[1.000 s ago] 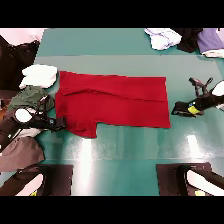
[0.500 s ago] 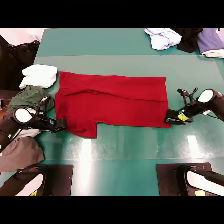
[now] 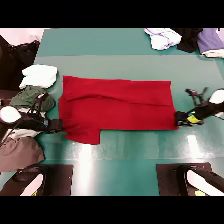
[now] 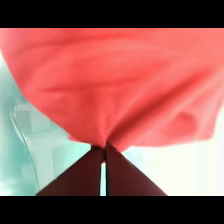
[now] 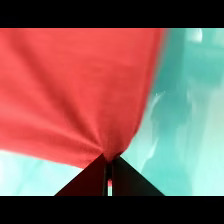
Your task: Fold the shirts.
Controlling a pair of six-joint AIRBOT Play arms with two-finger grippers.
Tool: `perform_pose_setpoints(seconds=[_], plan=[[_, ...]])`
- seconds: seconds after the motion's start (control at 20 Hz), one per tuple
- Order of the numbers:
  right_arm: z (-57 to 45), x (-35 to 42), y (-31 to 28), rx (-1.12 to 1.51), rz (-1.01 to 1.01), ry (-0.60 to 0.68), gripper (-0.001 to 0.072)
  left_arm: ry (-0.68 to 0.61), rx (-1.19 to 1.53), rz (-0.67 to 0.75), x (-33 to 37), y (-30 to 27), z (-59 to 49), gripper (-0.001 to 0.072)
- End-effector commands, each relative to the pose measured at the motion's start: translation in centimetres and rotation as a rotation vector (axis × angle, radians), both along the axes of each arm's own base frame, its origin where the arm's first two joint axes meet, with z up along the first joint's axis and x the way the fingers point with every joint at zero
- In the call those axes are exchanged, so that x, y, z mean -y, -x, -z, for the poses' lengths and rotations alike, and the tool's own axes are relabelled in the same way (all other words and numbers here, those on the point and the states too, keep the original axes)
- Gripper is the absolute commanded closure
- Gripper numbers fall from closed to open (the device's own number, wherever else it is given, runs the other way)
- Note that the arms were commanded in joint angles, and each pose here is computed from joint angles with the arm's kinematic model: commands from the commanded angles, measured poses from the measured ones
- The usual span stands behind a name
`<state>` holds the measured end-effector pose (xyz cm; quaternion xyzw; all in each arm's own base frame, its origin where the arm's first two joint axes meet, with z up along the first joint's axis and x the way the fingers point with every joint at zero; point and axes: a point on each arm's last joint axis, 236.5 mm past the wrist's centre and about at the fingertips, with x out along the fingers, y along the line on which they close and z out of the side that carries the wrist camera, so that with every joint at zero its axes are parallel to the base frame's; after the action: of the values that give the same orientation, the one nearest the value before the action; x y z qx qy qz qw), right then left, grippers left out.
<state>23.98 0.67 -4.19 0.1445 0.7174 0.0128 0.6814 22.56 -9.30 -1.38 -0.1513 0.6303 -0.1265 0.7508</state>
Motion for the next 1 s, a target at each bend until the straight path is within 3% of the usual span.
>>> perform_pose_setpoints(seconds=[0.0,0.25,0.6,0.95], plan=[[-3.2,2.3,2.4,0.024,0.087,0.014,0.07,0.091,-0.035,0.09,2.2,4.4,-3.7,0.0683],[-5.6,2.8,3.7,0.084,0.131,0.023,0.07,0.337,-0.006,0.15,7.0,6.8,-8.6,0.0683],[-7.7,1.6,-1.7,0.211,0.163,-0.082,0.07,0.098,0.359,-0.005,1.9,-3.7,-11.9,0.0683],[-8.1,4.2,-10.8,0.281,0.184,-0.078,0.07,0.066,0.423,-0.147,0.0,-13.4,-7.8,0.0682]])
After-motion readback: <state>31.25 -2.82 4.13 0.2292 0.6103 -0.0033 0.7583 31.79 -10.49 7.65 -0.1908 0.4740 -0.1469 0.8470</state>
